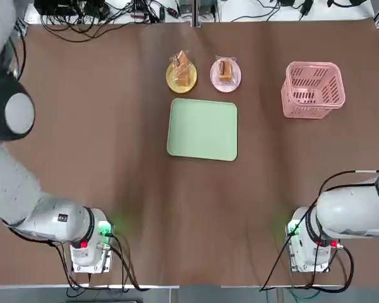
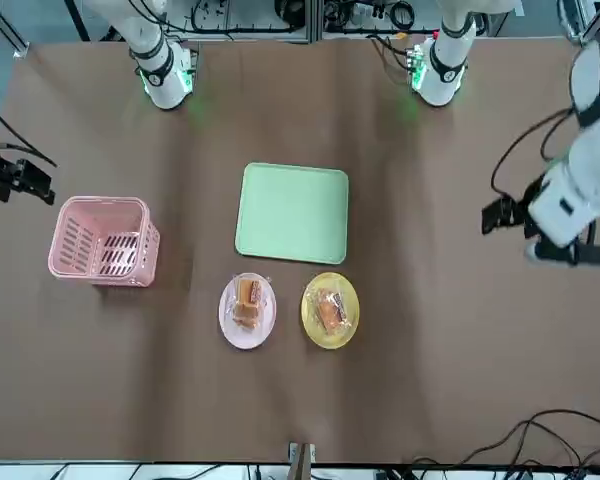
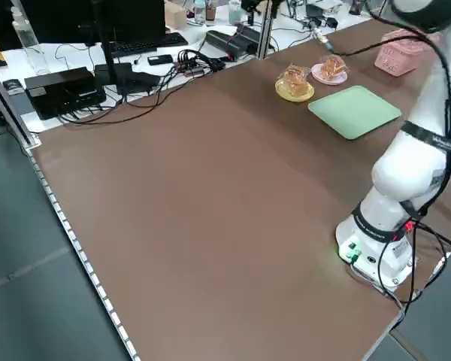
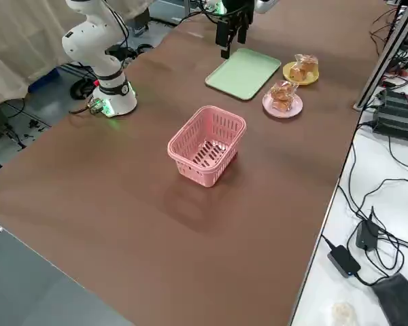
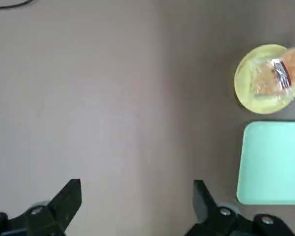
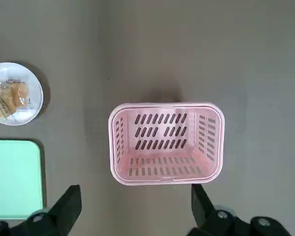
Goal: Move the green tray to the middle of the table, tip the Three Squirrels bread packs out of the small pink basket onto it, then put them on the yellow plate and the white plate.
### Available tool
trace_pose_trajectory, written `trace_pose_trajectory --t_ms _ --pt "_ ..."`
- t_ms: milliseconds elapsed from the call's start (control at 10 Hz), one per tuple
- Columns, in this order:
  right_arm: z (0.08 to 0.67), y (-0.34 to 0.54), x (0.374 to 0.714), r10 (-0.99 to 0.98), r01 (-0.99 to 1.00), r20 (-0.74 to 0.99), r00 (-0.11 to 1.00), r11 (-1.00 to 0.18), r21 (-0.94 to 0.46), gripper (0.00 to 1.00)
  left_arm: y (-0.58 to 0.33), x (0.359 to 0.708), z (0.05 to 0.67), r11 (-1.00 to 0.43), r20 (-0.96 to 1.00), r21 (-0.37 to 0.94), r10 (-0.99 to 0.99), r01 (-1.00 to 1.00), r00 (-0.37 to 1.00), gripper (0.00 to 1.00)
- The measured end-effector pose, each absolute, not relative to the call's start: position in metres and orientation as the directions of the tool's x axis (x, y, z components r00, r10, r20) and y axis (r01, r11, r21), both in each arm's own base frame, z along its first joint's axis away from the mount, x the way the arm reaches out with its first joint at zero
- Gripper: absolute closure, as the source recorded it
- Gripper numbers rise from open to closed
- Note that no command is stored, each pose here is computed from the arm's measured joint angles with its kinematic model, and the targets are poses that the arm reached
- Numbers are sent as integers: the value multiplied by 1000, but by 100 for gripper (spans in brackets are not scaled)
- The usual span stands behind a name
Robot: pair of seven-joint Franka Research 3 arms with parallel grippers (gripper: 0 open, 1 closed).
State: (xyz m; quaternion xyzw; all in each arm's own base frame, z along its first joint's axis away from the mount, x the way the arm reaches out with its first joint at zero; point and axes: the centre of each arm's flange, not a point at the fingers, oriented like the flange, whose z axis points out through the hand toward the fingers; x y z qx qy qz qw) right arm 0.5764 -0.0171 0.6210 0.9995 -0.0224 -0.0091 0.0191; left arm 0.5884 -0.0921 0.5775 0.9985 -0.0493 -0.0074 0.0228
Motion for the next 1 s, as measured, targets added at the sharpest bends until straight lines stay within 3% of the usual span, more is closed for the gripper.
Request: trace_pose_trajectory --t_ms 200,1000 --pt "621 -16 576 -43 -43 -18 999 -998 38 1 -97 566 584 -992 -1 48 -119 -119 993 0" --pt "621 -14 576 -39 -38 -19 999 -999 38 1 -105 583 576 -991 18 36 -132 -133 991 0"
